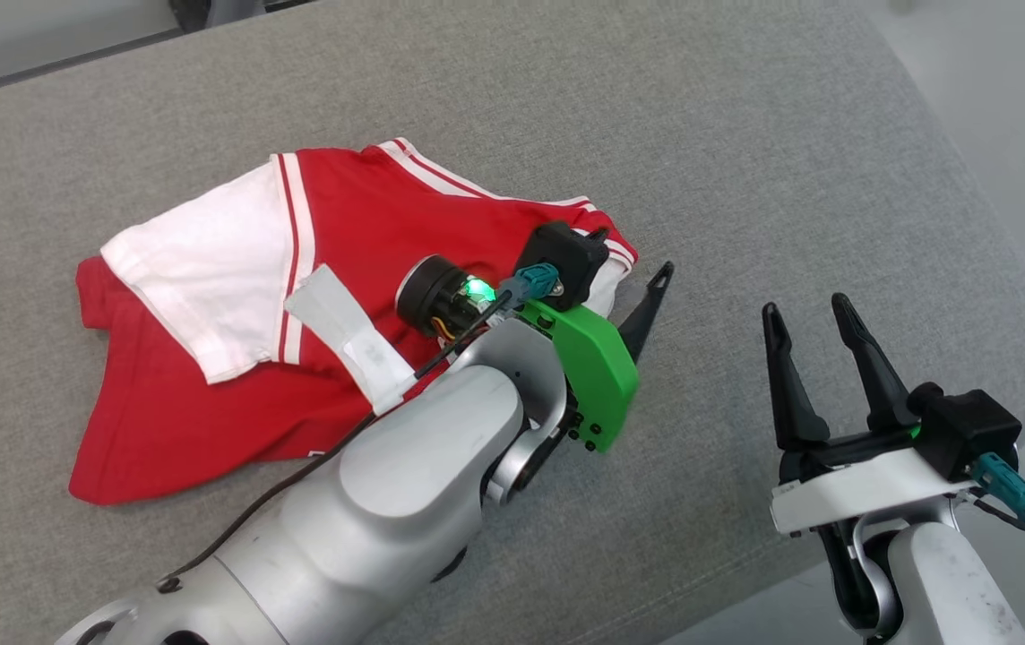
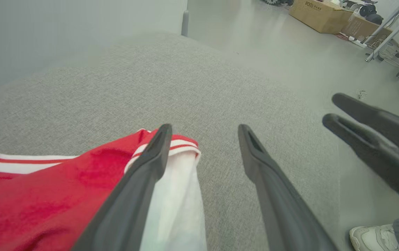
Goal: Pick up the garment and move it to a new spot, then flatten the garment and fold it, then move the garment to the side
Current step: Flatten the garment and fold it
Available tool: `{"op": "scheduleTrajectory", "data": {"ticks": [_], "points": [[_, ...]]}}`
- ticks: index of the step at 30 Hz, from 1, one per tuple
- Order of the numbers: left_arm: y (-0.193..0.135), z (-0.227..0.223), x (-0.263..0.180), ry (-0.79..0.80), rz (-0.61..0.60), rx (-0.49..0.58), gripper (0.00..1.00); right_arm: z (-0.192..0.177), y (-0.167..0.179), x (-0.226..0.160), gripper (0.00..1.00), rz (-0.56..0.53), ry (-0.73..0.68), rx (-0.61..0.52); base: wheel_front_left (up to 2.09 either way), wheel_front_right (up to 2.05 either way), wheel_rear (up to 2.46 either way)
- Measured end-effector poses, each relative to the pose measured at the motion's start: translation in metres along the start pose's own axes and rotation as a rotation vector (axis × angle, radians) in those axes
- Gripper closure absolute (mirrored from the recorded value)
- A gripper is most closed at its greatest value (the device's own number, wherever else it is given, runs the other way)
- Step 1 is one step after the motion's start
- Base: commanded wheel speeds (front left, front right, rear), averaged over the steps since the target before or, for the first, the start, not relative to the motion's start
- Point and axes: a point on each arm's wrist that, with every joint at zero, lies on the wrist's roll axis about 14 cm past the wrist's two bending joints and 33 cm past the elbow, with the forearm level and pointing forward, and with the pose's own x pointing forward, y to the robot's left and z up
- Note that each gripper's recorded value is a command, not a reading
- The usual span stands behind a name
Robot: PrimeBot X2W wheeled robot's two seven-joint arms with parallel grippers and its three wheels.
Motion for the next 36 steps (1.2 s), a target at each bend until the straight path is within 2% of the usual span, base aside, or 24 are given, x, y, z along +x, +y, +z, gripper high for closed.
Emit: {"op": "scheduleTrajectory", "data": {"ticks": [3, 6, 11, 22, 26, 36], "points": [[-0.003, 0.026, -0.006, -0.099, 0.023, 0.002, 0.00, 0.002, -0.001, -0.004, 0.00, -0.002, -0.007, -0.001, 0.00, 0.00, 0.00], [0.015, 0.040, -0.025, -0.174, 0.101, 0.002, 0.00, 0.005, -0.001, -0.008, 0.00, -0.002, -0.017, 0.000, 0.00, 0.00, 0.00], [0.077, 0.017, -0.086, -0.154, 0.325, 0.010, 0.00, 0.008, 0.004, -0.013, 0.00, 0.016, -0.026, -0.005, 0.00, 0.00, 0.00], [0.160, -0.054, -0.201, 0.023, 0.707, -0.116, 0.00, 0.008, 0.036, -0.001, 0.00, 0.118, -0.039, -0.027, 0.00, 0.00, 0.00], [0.168, -0.082, -0.220, 0.104, 0.757, -0.193, 0.00, 0.006, 0.044, 0.003, 0.00, 0.141, -0.034, -0.031, 0.00, 0.00, 0.00], [0.178, -0.111, -0.240, 0.188, 0.811, -0.262, 0.00, 0.000, 0.052, 0.007, 0.00, 0.166, -0.020, -0.033, 0.00, 0.00, 0.00]]}}
